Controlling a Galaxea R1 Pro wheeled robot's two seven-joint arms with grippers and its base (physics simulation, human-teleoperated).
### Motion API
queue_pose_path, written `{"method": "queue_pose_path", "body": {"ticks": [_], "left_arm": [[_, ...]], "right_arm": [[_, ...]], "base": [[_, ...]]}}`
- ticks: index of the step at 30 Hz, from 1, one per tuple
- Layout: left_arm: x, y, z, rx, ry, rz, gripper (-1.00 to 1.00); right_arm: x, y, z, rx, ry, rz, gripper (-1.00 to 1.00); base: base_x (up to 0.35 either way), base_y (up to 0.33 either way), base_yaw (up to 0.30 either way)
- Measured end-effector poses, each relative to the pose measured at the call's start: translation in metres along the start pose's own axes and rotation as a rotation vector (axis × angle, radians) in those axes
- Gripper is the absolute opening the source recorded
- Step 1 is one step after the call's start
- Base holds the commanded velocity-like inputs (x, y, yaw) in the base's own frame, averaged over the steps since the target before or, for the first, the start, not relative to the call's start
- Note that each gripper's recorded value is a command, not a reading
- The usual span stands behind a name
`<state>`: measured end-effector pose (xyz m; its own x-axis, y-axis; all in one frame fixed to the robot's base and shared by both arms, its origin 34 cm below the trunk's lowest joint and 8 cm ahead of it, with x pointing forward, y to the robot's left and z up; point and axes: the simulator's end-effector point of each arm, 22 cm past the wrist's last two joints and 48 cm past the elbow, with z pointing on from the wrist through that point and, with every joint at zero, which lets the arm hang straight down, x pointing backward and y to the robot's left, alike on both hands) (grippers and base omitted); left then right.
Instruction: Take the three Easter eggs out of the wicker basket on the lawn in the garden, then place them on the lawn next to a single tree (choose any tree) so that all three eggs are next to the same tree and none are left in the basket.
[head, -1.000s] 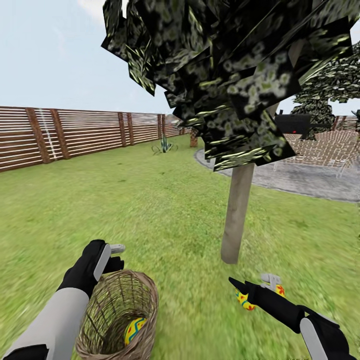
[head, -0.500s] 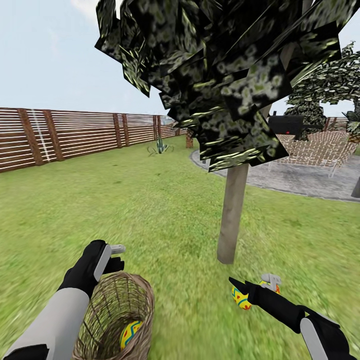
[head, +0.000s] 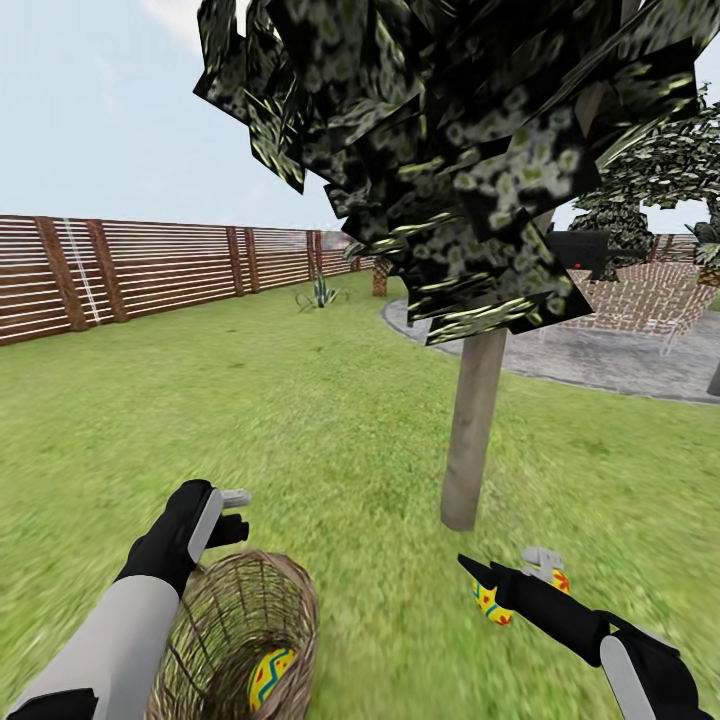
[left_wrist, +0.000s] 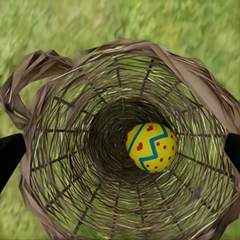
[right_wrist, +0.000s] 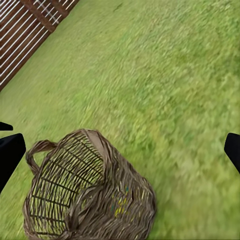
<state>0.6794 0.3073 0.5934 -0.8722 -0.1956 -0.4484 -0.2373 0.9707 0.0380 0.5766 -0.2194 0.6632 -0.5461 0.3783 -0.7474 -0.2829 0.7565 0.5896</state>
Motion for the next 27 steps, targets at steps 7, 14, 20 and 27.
{"method": "queue_pose_path", "body": {"ticks": [7, 14, 20, 27], "left_arm": [[-0.0001, -0.0001, -0.0001, -0.001, 0.000, 0.001, 1.00], [0.0000, -0.0002, 0.0000, -0.001, 0.000, 0.001, 1.00], [-0.0001, -0.0004, 0.0000, 0.000, 0.000, 0.002, 1.00], [0.0007, -0.0018, 0.0003, 0.003, 0.001, 0.005, 1.00]], "right_arm": [[-0.0002, -0.0003, -0.0002, 0.000, 0.000, 0.000, 1.00], [-0.0003, -0.0007, -0.0004, 0.002, 0.000, -0.001, 1.00], [-0.0004, -0.0006, -0.0004, 0.001, 0.000, -0.001, 1.00], [-0.0003, -0.0004, -0.0003, 0.001, 0.000, -0.001, 1.00]], "base": [[0.019, 0.086, 0.000], [0.017, 0.058, 0.000], [0.003, 0.009, 0.000], [0.000, 0.001, 0.000]]}}
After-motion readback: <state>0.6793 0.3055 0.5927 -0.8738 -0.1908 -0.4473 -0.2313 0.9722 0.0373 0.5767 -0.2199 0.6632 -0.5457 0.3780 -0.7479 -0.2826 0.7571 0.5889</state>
